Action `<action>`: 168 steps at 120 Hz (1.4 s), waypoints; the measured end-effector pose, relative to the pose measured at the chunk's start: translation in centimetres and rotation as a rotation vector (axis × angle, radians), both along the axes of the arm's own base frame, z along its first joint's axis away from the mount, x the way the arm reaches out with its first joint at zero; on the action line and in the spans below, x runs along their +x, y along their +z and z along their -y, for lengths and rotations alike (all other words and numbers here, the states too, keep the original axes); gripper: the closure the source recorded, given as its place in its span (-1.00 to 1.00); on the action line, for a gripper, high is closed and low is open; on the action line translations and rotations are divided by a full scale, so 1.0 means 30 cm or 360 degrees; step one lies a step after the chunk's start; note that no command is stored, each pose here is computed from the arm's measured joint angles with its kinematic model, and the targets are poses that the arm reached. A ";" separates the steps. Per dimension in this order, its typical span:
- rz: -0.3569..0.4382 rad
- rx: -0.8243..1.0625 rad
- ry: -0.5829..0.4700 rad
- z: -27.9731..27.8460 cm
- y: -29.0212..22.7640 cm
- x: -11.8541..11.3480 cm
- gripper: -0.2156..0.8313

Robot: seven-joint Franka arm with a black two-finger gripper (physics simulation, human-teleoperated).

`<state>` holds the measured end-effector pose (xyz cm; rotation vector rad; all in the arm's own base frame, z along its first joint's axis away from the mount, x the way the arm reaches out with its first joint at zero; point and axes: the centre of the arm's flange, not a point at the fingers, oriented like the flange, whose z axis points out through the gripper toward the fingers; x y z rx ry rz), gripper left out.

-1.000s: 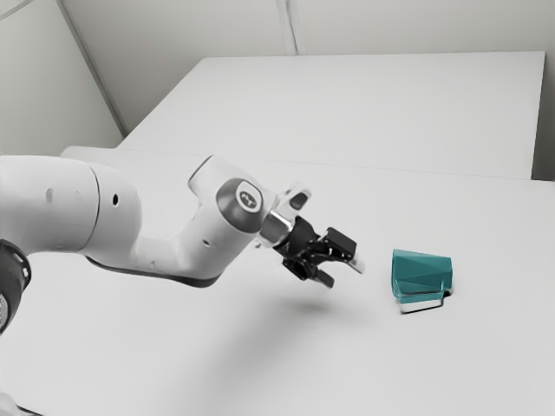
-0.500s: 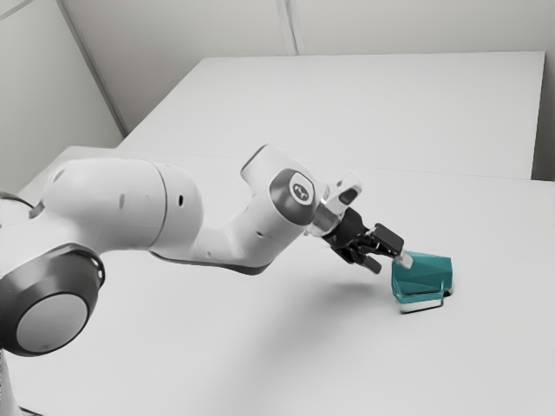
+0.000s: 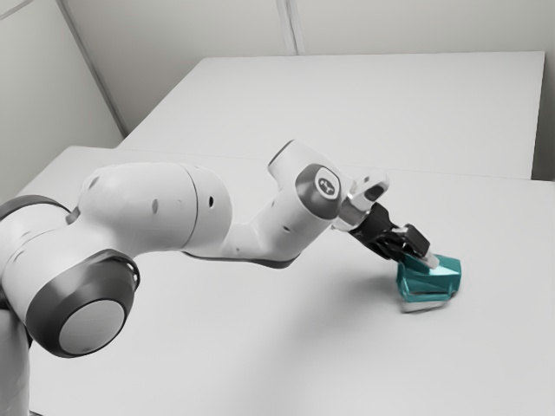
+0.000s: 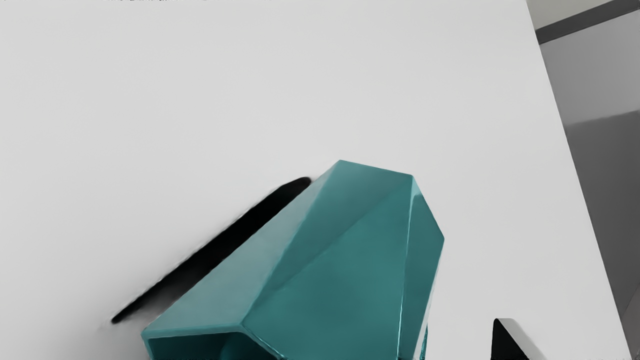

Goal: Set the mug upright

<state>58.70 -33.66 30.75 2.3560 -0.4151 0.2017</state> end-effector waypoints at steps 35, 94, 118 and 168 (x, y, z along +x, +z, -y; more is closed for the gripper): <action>0.0014 0.0001 -0.0032 0.009 0.005 -0.003 0.72; 0.0147 0.0014 -0.0108 0.020 0.190 -0.010 0.85; 0.0225 0.0132 -0.0081 -0.119 0.266 0.041 0.86; 0.0371 0.0536 0.0048 -0.551 0.418 0.165 0.89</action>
